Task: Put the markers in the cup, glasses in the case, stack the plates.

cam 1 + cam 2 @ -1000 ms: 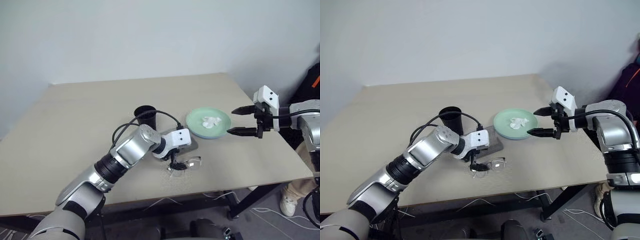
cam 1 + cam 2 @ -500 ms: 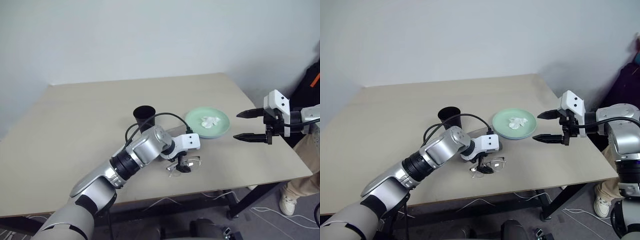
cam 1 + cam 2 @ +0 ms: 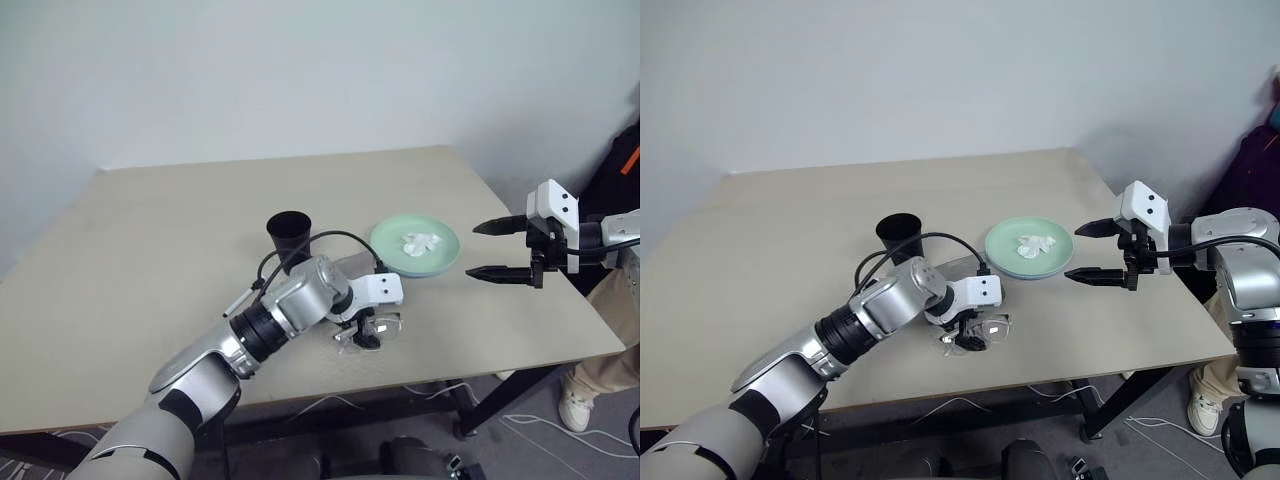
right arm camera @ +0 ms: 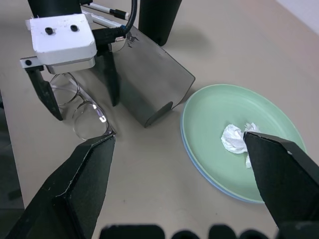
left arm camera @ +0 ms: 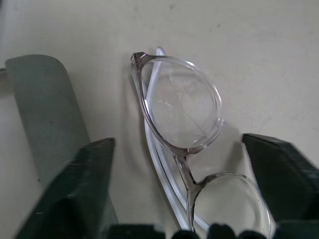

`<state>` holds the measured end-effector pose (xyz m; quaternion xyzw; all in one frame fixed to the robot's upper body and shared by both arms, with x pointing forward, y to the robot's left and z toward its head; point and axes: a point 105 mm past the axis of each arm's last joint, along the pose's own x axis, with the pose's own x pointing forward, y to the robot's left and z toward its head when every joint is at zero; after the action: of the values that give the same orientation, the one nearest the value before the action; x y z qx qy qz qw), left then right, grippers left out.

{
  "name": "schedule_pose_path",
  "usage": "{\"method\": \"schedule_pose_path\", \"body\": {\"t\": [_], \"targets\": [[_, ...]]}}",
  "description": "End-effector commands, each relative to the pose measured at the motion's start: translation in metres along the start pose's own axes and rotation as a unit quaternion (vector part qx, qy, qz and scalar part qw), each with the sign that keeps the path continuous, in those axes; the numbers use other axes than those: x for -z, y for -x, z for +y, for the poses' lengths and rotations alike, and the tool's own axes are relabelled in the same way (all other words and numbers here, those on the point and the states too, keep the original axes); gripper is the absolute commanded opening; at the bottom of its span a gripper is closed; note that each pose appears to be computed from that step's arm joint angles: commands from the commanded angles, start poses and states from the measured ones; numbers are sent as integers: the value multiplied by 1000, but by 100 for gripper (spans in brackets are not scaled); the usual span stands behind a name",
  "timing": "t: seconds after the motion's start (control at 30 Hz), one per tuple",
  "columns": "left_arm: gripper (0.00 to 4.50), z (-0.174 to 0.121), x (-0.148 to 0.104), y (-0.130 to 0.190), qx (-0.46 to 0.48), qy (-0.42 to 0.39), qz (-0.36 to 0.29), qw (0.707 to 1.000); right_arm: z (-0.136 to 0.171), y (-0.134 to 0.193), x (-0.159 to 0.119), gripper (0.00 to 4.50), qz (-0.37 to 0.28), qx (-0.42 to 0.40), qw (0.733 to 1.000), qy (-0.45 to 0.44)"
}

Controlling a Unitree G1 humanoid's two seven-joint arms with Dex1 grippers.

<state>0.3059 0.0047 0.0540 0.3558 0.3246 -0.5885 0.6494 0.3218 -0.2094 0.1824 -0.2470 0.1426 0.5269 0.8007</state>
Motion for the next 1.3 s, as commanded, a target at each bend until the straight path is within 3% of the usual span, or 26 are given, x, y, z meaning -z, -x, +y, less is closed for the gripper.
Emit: {"method": "schedule_pose_path", "body": {"t": [0.03, 0.2, 0.33, 0.97, 1.3], "targets": [[296, 5, -6, 6, -16, -13, -1, 1000, -2, 4, -14, 450, -17, 10, 999, 30], [119, 5, -5, 6, -16, -13, 2, 1000, -2, 2, -15, 450, -18, 10, 999, 32], [26, 6, -4, 7, -18, -15, 3, 1000, -2, 0, -16, 450, -19, 10, 999, 35], [26, 14, -10, 16, -21, -20, -16, 999, -5, -4, -19, 450, -22, 7, 999, 42], [26, 7, -29, 36, 54, 73, -66, 994, -5, -8, -18, 450, -20, 5, 999, 40]]}}
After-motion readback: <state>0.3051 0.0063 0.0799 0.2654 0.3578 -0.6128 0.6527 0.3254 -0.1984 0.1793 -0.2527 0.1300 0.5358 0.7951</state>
